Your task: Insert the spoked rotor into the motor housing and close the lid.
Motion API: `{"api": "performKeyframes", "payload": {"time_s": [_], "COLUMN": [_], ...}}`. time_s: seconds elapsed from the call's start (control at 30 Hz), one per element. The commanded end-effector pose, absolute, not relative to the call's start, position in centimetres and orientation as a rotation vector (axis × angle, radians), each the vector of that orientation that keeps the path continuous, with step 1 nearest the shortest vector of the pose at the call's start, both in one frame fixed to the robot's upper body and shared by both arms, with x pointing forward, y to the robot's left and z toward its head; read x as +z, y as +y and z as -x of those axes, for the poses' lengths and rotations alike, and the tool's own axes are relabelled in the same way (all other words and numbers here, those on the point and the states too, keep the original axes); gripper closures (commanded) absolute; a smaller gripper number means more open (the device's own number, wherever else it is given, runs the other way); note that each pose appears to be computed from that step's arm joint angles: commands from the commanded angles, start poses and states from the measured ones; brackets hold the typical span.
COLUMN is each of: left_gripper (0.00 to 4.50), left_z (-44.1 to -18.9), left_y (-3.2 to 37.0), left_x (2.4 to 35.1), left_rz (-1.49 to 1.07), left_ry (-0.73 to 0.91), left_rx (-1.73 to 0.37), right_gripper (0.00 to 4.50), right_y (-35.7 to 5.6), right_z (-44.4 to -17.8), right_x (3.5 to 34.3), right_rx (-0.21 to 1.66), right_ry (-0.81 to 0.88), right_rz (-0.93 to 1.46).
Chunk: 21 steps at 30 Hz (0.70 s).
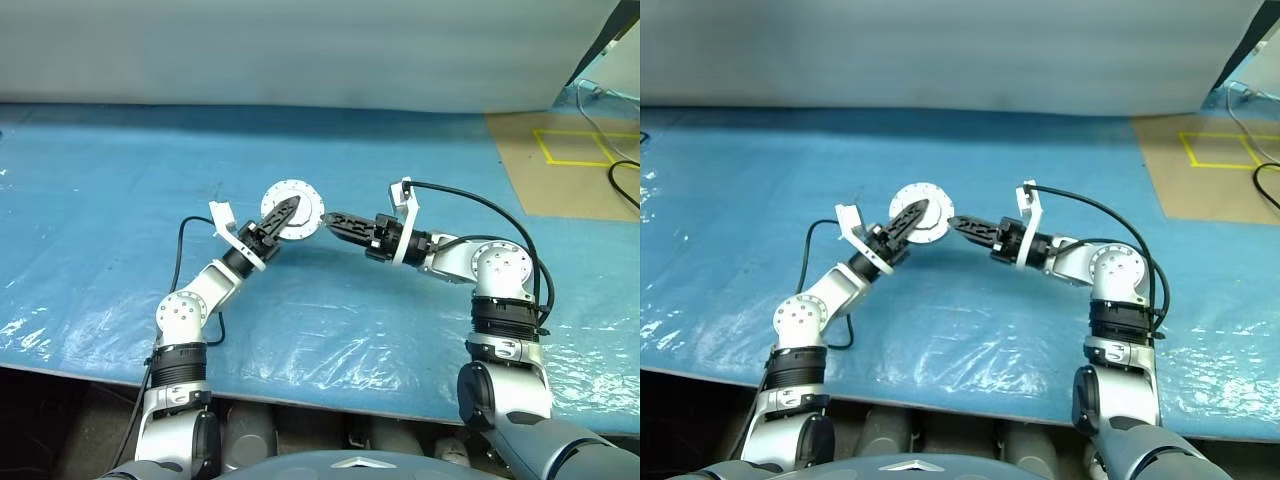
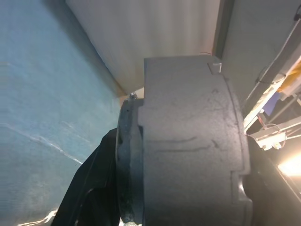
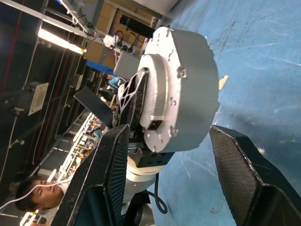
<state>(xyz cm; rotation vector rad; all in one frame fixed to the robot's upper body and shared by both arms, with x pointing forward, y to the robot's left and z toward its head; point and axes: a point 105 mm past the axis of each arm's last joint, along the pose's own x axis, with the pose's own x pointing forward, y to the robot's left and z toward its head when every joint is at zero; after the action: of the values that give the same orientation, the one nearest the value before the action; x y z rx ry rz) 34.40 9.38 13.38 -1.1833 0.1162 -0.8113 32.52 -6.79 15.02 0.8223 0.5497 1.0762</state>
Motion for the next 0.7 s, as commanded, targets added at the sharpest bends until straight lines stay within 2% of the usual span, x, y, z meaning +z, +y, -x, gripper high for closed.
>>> {"api": "performKeyframes", "payload": {"time_s": [0.03, 0.13, 0.23, 0.43, 0.7], "left_gripper": [2.03, 2.03, 2.03, 2.03, 2.03], "left_z": [-35.2, -36.5, -38.0, -39.3, -39.5], "left_y": [10.9, 14.1, 17.5, 22.1, 26.5], "left_x": [17.0, 17.9, 17.3, 14.7, 11.5], "left_rz": [1.155, 1.096, 0.988, 0.812, 0.708], "left_ry": [-0.048, -0.153, -0.211, -0.168, -0.058], "left_rx": [-0.814, -0.681, -0.495, -0.298, -0.135], "right_gripper": [1.66, 1.66, 1.66, 1.66, 1.66], "right_y": [-6.7, -6.9, -7.4, -8.4, -8.9], "right_z": [-32.6, -32.7, -33.0, -33.0, -32.8], "right_x": [16.5, 16.4, 16.2, 15.6, 15.3], "right_rx": [1.113, 1.099, 1.072, 1.043, 1.029], "right_ry": [0.496, 0.491, 0.474, 0.435, 0.419], "right_rz": [-0.821, -0.813, -0.778, -0.711, -0.672]}}
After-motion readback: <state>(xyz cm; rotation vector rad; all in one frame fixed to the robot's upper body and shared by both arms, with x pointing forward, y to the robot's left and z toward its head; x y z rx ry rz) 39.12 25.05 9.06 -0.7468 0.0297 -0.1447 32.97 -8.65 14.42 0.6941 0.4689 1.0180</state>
